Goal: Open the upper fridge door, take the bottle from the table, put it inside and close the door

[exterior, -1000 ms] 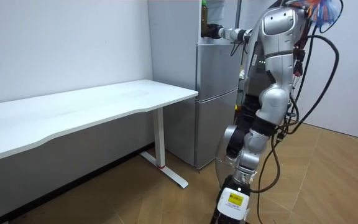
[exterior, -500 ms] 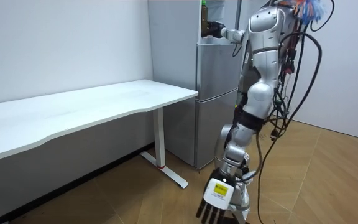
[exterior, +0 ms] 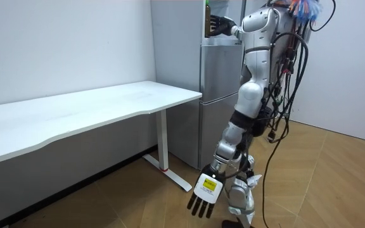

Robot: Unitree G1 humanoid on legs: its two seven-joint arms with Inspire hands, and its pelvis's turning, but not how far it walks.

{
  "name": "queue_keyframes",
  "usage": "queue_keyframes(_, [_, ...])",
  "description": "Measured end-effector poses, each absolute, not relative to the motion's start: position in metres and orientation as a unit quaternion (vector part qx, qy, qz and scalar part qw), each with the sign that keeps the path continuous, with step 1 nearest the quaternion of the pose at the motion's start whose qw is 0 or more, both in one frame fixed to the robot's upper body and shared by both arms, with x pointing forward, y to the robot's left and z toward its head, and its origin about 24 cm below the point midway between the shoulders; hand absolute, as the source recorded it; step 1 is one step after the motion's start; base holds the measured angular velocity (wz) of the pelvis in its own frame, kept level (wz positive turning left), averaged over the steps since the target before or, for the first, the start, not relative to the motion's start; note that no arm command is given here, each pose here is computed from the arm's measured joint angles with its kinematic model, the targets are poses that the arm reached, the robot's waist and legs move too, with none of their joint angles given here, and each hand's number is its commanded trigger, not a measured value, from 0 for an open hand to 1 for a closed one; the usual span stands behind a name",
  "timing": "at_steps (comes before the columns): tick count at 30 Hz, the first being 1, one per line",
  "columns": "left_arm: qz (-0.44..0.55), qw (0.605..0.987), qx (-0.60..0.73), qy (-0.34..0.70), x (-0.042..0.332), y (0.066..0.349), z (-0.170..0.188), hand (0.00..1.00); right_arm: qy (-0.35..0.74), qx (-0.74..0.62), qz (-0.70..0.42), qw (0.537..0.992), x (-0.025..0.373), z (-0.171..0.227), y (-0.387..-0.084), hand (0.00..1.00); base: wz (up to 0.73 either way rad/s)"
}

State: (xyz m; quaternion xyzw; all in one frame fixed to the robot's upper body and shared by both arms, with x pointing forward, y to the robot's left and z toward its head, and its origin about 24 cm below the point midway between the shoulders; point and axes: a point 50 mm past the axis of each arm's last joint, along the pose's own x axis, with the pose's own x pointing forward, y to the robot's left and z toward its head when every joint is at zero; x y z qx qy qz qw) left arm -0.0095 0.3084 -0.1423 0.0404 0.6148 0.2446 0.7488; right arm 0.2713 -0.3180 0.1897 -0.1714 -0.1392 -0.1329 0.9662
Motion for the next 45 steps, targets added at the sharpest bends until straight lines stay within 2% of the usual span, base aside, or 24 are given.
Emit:
queue_keyframes(11, [0.257, 0.739, 0.026, 0.622, -0.022, 0.303, -0.144, 0.0, -0.198, -0.149, -0.17, 0.954, 0.246, 0.205, -0.318, 0.0, -0.04])
queue_keyframes(30, [0.275, 0.741, 0.004, 0.612, -0.024, 0.296, -0.147, 0.0, -0.213, -0.139, -0.162, 0.954, 0.243, 0.209, -0.312, 0.0, -0.01])
queue_keyframes(33, [0.275, 0.736, 0.005, 0.619, -0.03, 0.294, -0.148, 0.0, -0.231, -0.132, -0.146, 0.953, 0.239, 0.214, -0.303, 0.0, 0.0])
queue_keyframes(41, [0.272, 0.727, 0.005, 0.63, -0.036, 0.291, -0.149, 0.0, -0.28, -0.052, -0.11, 0.952, 0.226, 0.217, -0.281, 0.0, 0.0])
queue_keyframes(45, [0.252, 0.731, 0.02, 0.634, -0.033, 0.288, -0.151, 0.0, -0.297, 0.07, -0.077, 0.949, 0.223, 0.209, -0.273, 0.0, 0.0])
